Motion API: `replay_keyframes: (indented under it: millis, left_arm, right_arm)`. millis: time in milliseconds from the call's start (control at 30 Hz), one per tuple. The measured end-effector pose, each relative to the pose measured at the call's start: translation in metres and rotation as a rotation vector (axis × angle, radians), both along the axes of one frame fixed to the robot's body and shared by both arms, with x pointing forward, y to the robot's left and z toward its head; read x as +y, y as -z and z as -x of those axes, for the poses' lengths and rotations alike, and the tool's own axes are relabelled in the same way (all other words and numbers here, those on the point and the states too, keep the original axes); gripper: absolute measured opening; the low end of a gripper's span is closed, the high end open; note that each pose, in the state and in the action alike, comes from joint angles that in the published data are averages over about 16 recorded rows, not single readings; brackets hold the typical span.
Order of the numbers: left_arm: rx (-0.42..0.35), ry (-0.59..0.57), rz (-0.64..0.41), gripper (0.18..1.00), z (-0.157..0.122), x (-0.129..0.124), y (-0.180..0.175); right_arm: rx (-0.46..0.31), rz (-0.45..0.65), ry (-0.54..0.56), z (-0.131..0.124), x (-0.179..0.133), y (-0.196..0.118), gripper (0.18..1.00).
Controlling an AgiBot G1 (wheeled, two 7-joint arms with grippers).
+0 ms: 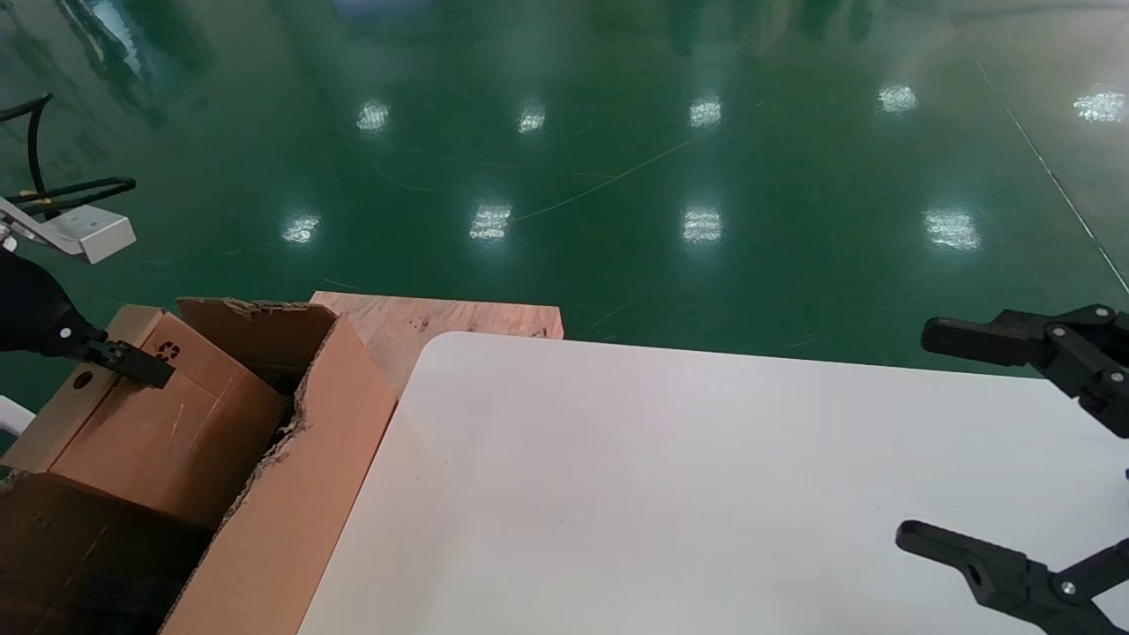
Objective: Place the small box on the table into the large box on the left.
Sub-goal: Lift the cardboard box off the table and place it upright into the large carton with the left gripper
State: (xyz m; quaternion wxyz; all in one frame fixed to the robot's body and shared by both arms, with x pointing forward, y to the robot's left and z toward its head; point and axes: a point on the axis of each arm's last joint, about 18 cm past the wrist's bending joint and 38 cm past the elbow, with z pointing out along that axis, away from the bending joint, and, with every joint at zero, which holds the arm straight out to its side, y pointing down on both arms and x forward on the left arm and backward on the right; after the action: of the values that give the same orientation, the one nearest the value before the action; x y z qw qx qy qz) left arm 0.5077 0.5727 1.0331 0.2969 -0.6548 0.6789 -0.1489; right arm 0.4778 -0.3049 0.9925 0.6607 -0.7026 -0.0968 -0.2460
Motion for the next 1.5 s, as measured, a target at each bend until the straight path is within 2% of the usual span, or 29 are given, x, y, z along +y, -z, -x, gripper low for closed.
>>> replay_keyframes:
  millis: [633, 1500]
  left_arm:
    - [0.046, -0.028, 0.036, 0.272, 0.003, 0.016, 0.018]
    - [0.098, -0.137, -0.004, 0.271, 0.013, 0.056, 0.048]
  right_arm:
    - [0.000, 0.000, 0.000, 0.000, 0.000, 0.000, 1.001]
    - [0.000, 0.000, 0.000, 0.000, 0.000, 0.000, 1.001]
